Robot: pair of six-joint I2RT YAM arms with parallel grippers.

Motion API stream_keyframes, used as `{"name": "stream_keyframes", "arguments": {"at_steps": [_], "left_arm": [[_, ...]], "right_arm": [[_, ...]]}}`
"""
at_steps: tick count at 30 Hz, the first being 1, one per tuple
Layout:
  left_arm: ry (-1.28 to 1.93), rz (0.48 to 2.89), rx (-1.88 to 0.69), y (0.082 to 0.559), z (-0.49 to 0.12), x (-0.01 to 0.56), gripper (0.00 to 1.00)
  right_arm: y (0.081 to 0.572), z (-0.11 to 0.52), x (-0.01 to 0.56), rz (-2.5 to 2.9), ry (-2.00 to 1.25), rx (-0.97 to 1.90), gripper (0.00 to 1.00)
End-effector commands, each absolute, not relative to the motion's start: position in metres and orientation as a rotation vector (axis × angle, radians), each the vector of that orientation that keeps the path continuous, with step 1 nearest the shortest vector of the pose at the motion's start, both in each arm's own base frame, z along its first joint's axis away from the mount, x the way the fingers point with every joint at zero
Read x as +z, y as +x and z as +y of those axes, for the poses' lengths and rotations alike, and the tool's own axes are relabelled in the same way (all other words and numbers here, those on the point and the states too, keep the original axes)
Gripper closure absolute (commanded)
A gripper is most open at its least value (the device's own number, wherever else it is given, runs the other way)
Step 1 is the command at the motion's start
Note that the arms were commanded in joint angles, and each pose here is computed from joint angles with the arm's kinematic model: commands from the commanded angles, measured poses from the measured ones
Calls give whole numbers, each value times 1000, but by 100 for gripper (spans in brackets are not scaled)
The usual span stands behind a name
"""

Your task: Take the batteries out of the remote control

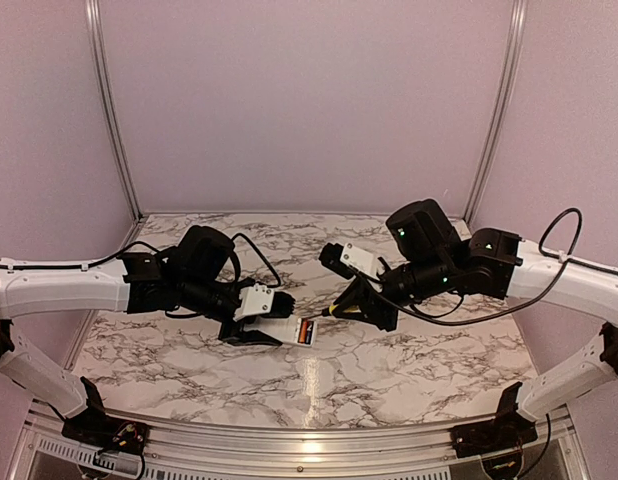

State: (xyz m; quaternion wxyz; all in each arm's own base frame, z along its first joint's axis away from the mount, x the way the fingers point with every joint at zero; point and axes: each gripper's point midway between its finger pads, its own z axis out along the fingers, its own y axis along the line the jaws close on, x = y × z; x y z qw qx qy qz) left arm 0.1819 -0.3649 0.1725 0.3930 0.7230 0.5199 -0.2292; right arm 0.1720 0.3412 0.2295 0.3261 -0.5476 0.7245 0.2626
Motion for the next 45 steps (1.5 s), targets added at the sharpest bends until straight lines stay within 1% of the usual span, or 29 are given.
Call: {"name": "stream_keyframes", "arguments": {"at_steps": [1,45], "left_arm": [[1799,1255,-603,182,-373,188,100],[1802,1271,-595,183,-373,185,100]], "right_arm": [[169,333,224,1926,-1445,652,100],[172,328,226,1943,-1428,617,100]]}}
